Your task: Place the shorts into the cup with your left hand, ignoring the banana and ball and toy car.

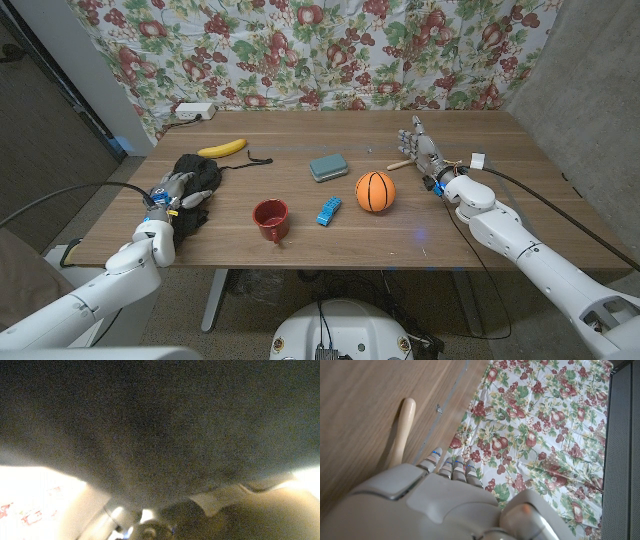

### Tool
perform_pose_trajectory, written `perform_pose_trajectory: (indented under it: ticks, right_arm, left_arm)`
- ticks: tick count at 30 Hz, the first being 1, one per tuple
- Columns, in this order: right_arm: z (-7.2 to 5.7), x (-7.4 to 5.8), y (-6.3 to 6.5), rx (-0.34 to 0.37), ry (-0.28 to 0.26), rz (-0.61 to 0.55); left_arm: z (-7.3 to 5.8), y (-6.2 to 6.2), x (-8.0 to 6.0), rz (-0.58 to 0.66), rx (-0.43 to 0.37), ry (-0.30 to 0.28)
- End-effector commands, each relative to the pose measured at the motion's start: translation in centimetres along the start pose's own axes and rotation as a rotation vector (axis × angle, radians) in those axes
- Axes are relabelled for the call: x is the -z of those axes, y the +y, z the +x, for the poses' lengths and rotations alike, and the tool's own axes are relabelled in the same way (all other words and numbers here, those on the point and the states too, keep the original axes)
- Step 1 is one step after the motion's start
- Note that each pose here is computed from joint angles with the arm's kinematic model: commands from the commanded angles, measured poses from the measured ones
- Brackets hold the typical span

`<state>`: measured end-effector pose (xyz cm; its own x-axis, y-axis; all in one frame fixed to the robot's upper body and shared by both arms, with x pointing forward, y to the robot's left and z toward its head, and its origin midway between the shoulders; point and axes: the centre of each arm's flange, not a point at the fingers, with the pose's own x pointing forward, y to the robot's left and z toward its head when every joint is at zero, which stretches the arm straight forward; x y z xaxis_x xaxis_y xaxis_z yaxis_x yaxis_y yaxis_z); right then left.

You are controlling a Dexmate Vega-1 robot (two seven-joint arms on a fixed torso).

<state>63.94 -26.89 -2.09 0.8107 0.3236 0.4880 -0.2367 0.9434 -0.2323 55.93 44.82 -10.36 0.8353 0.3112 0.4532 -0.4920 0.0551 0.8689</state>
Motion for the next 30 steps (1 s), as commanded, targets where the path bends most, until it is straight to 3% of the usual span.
perform_pose_trajectory:
  ticks: [1,22,30]
  right_arm:
    - [-0.38,0.17,-0.06,0.005,0.002,0.005]
    - [-0.62,0.28,-0.08,-0.002,0.003,0.004]
    - [-0.63,0.36,-0.13,0.001,0.004,0.011]
  left_arm:
    - [-0.19,-0.51,-0.03,0.013,0.017,-0.001]
    - [-0.56,-1.03,-0.97,0.009,0.039,-0.018]
    - [-0.87,-1.42,-0.46,0.008,0.054,-0.003]
